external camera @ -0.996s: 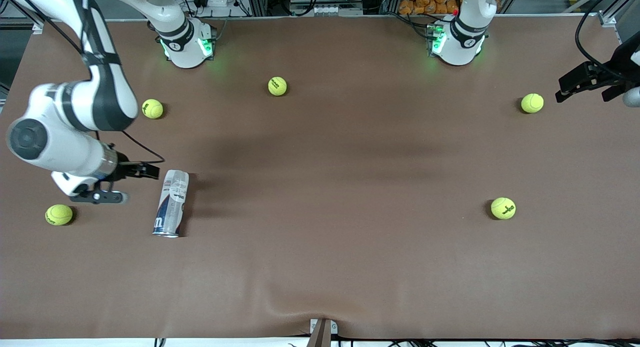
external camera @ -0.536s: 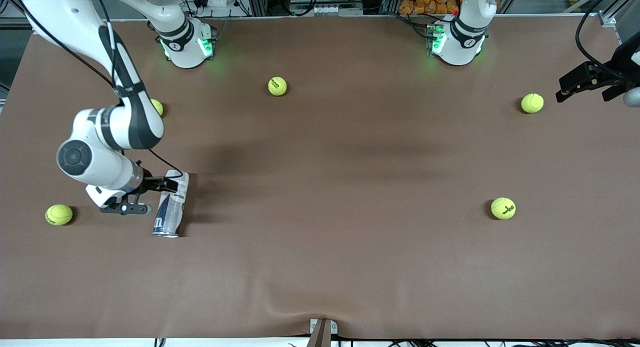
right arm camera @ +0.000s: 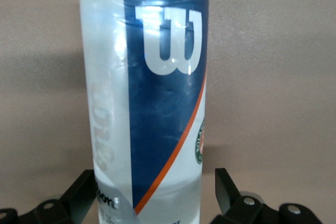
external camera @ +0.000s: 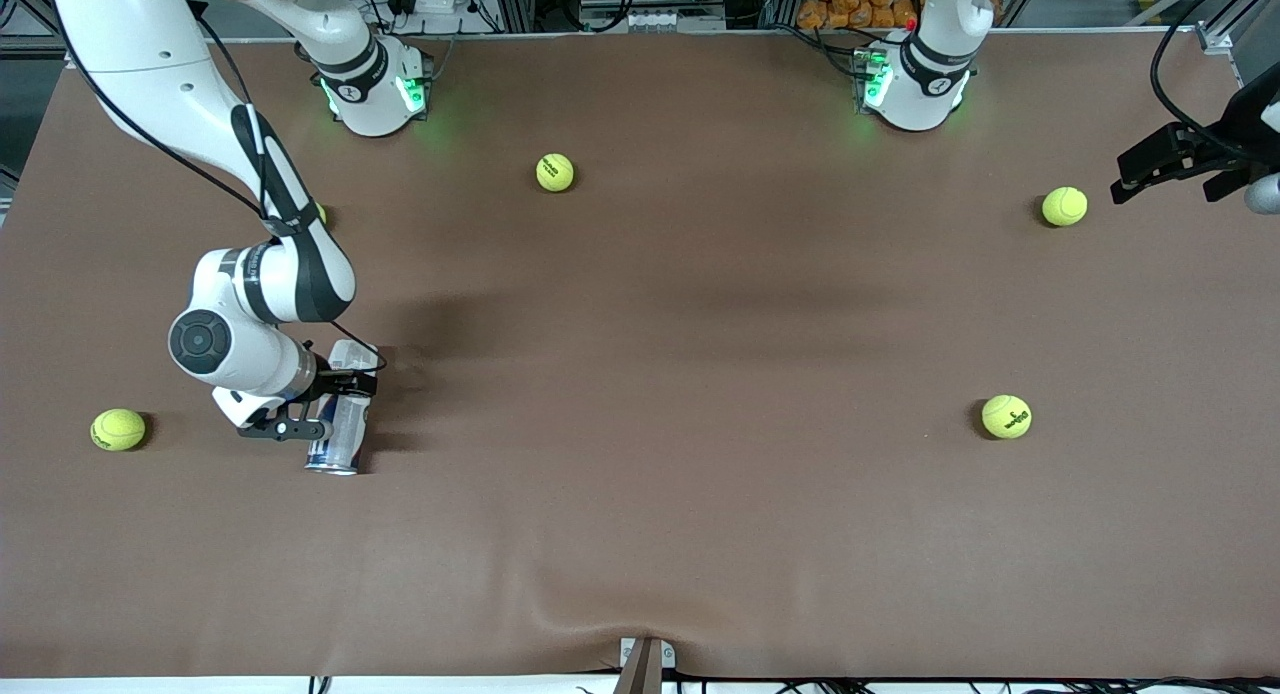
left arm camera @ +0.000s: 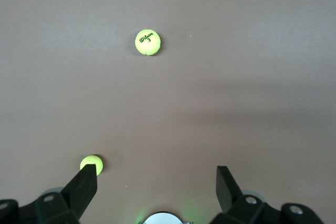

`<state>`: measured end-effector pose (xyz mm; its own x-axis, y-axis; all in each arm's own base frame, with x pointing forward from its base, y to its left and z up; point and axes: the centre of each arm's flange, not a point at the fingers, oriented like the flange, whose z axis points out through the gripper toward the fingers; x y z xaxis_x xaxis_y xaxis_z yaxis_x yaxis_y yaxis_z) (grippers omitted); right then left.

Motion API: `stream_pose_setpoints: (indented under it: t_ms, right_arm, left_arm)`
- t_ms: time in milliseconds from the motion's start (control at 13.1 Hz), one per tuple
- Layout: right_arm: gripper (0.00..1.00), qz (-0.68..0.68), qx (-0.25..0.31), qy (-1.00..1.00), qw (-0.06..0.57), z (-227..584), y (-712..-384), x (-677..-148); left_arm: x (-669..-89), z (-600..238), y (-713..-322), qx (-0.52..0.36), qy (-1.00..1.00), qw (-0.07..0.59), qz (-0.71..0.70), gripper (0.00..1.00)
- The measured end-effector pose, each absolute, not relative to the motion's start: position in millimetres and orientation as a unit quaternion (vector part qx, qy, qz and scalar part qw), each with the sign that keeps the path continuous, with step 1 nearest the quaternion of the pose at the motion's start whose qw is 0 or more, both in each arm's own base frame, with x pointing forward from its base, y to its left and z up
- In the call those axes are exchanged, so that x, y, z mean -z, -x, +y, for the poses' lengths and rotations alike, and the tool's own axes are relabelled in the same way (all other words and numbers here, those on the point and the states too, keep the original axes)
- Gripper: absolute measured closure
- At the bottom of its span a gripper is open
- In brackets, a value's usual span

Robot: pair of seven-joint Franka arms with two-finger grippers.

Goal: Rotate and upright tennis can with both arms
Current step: 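Reach the right gripper to the lying Wilson can and grasp it, then carry the can with the right gripper to the table center, lay it down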

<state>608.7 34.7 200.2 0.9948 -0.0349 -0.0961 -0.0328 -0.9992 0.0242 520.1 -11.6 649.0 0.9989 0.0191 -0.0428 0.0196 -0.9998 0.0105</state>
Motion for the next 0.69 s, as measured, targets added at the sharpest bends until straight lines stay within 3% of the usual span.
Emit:
stream_pose_setpoints:
  t_ms: [383,536,690]
  right_arm:
    - [0.14,-0.019,0.049,-0.999,0.012,33,-608,-194]
    - [0.31,-0.018,0.045,-0.999,0.011,35,-611,-198]
    - [0.31,-0.007,0.043,-0.999,0.011,49,-621,-211]
  left_arm:
    - [-649,-12,-520,0.021,-1.000,0.005,0.009,0.00]
    - [-649,-12,-520,0.022,-1.000,0.005,0.009,0.00]
    - [-648,-12,-520,0.022,-1.000,0.005,0.009,0.00]
